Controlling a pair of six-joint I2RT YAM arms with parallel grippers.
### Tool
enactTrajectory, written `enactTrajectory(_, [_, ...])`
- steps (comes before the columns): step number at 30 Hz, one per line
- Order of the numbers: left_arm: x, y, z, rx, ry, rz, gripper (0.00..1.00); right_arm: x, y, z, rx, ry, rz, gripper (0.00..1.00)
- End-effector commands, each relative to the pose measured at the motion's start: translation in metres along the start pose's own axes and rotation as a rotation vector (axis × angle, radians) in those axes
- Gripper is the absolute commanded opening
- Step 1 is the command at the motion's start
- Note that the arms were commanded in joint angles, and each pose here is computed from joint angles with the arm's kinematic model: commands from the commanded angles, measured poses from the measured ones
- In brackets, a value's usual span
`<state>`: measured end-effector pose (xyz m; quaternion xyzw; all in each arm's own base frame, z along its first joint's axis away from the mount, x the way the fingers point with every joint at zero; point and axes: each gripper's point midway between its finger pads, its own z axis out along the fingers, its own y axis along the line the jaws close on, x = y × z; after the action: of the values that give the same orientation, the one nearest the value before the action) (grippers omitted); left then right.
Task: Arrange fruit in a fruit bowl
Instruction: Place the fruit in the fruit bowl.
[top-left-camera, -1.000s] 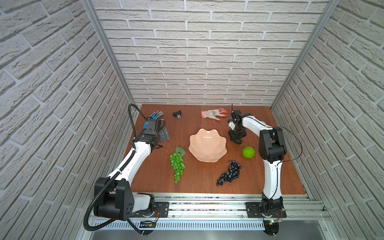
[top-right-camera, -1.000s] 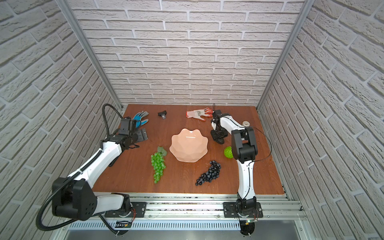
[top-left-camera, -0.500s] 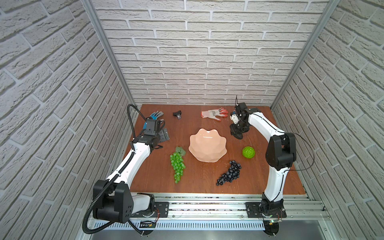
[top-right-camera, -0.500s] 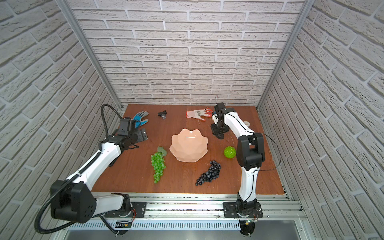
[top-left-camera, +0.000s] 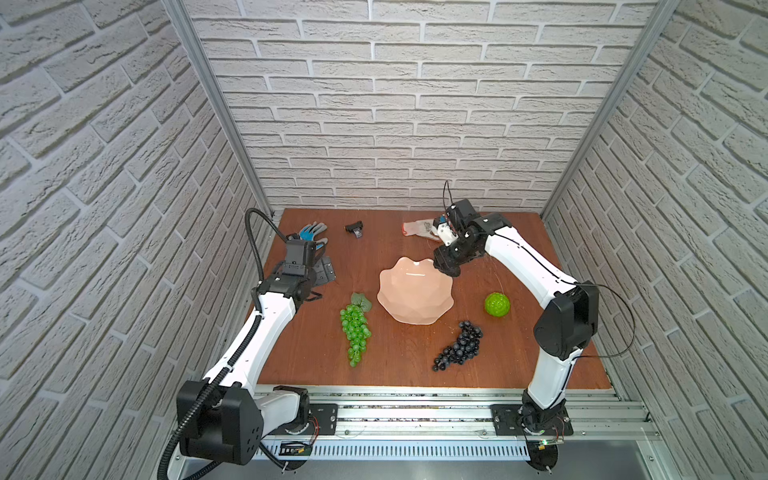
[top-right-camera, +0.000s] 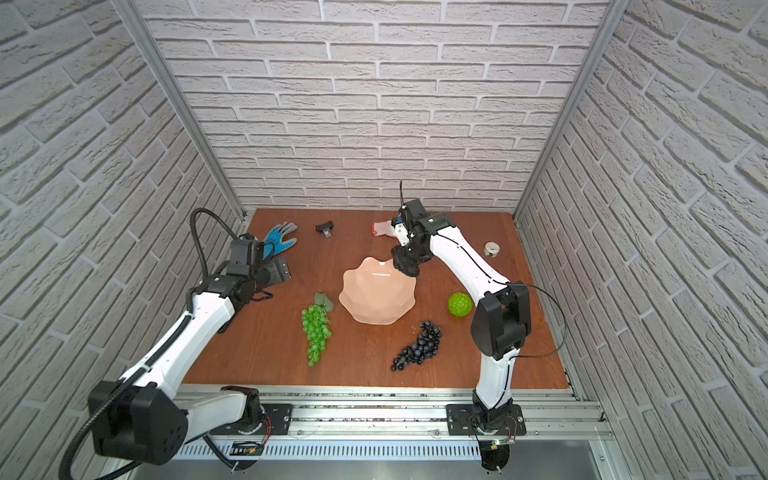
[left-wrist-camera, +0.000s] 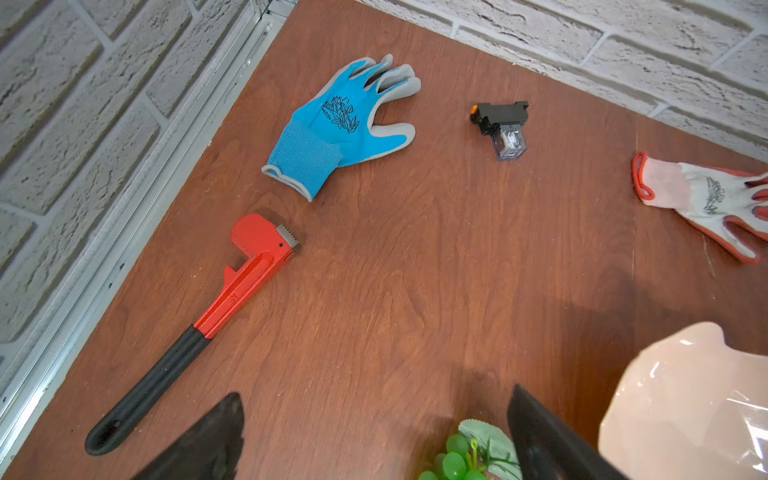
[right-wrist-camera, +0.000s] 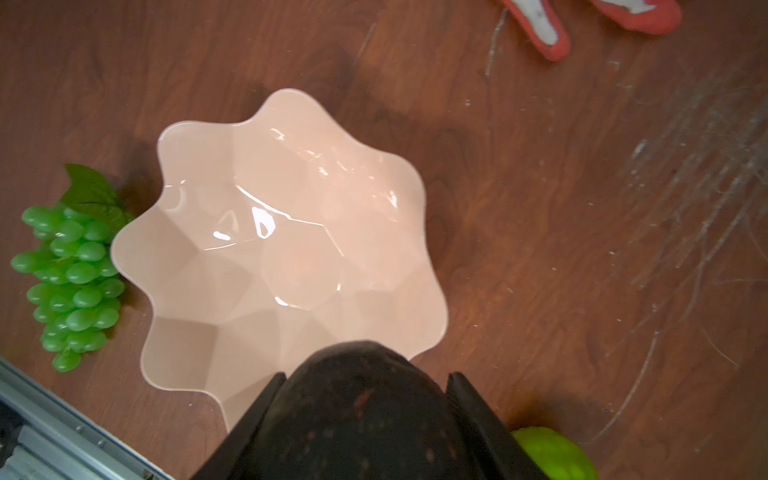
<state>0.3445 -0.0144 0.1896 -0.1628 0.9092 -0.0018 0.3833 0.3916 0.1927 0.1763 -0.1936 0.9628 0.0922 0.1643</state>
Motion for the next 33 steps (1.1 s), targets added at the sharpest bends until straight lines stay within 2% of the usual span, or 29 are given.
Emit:
enactTrajectory(1, [0.002,0.007,-0.003,-0.022,0.0,-0.001,0.98,-0.011,0.032,0.002,-0.061,-0.041,-0.011,0.41])
enactTrajectory(8, [0.004,0.011,-0.008,-0.026,-0.002,0.001,0.98,-0.023,0.074,0.052,-0.101,-0.036,-0.067,0.41])
enactTrajectory(17, [0.002,0.016,-0.017,-0.036,-0.023,0.008,0.98,-0.025,0.077,0.1,-0.054,0.016,-0.09,0.41])
enactTrajectory(33, [0.003,0.024,-0.017,-0.053,-0.019,0.008,0.98,-0.036,0.069,0.135,0.001,0.02,-0.139,0.42])
